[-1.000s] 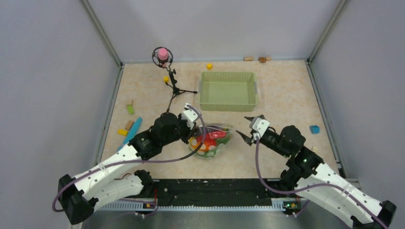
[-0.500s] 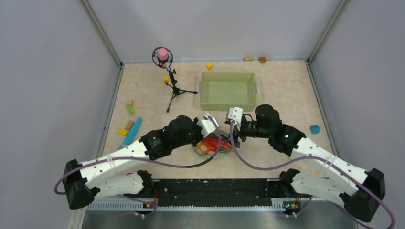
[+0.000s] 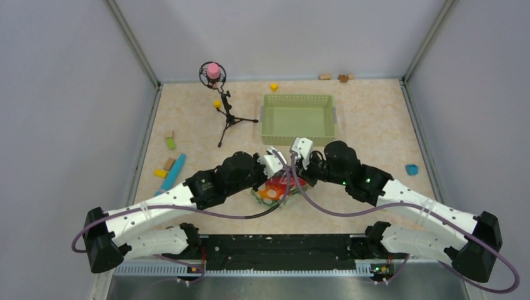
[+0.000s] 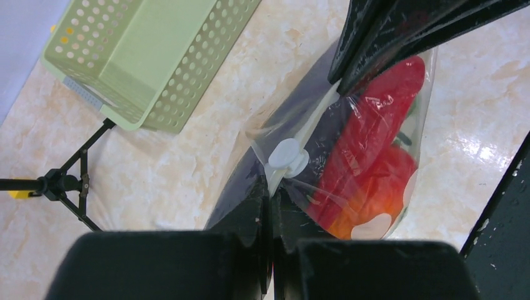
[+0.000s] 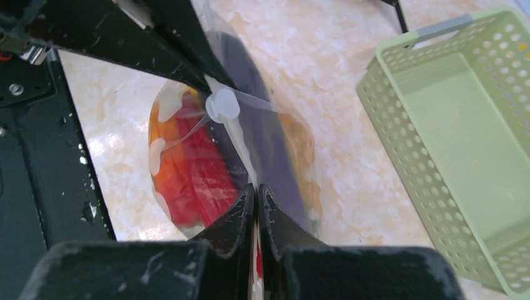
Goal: Place the food in the zip-top bag and seal the zipper
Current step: Zip the zipper food storage bag at the center of the board.
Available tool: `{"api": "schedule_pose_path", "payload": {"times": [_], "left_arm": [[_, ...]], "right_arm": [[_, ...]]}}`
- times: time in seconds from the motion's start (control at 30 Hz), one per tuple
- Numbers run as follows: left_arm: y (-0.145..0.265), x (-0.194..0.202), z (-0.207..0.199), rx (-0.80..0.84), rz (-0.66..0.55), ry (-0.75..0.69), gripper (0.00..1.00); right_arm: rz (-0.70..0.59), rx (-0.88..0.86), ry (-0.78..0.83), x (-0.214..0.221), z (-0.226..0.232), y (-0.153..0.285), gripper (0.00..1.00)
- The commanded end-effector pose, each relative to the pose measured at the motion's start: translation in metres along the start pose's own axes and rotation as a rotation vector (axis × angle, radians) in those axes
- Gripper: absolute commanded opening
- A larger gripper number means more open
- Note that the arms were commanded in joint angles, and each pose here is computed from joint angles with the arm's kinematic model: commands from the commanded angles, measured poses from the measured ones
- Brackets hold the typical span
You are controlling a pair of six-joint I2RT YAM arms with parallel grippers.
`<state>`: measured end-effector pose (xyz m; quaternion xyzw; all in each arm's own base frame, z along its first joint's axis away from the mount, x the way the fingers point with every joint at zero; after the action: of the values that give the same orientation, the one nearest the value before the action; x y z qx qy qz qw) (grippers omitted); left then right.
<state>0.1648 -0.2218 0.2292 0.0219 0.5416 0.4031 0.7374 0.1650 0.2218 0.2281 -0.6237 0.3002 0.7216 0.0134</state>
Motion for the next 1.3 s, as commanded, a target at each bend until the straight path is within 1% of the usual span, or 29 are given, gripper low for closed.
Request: {"api": "schedule_pose_path", "payload": {"times": [0.0, 0.2, 0.4, 0.6, 0.73, 0.87, 0.93, 1.03, 1.13, 1.2, 1.27], "left_arm": [[0.011, -0.018, 0.014, -0.107, -0.093, 0.057, 0.0], [0.017, -0.017, 0.013, -0.109, -0.102, 0.092, 0.0], [0.019, -0.013, 0.011, -0.099, -0.093, 0.1, 0.0], [0.021, -0.009, 0.01, -0.106, -0.077, 0.102, 0.0], [0.023, -0.01, 0.009, -0.091, -0.093, 0.099, 0.0], [0.023, -0.011, 0.006, -0.066, -0.112, 0.095, 0.0], [0.023, -0.013, 0.005, -0.054, -0.13, 0.097, 0.0], [0.021, -0.017, 0.001, -0.015, -0.159, 0.103, 0.0], [0.02, -0.021, -0.002, 0.015, -0.168, 0.127, 0.0], [0.019, -0.022, -0.006, 0.044, -0.173, 0.136, 0.0], [0.017, -0.022, -0.009, 0.077, -0.162, 0.153, 0.0]], "right_arm": [[-0.006, 0.218, -0.033, 0.002, -0.017, 0.02, 0.0], [0.11, 0.386, -0.025, 0.027, -0.033, 0.025, 0.0], [0.16, 0.527, -0.019, 0.037, -0.045, 0.033, 0.0], [0.237, 0.61, 0.003, 0.047, -0.054, 0.039, 0.0], [0.226, 0.666, -0.001, 0.044, -0.059, 0.046, 0.0], [0.164, 0.691, -0.013, 0.036, -0.059, 0.054, 0.0], [0.114, 0.623, -0.001, 0.03, -0.054, 0.053, 0.15], [0.026, 0.397, 0.064, 0.021, -0.035, 0.048, 0.33], [-0.121, 0.2, 0.151, 0.005, -0.016, 0.047, 0.49], [-0.225, 0.075, 0.229, -0.005, -0.003, 0.046, 0.56], [-0.336, -0.057, 0.298, -0.014, 0.011, 0.042, 0.59]]}}
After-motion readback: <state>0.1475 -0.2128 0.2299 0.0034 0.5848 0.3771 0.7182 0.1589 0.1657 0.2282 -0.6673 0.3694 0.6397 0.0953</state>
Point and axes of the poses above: each gripper's point midway between its finger pads, its own y axis back along the fingers, its own z axis along the line the jaws close on, x = y × z, the point moved 7 cm from there along y, back along the fingers, and after that the axes turned 10 degrees about -y, right-handed, at the moved point
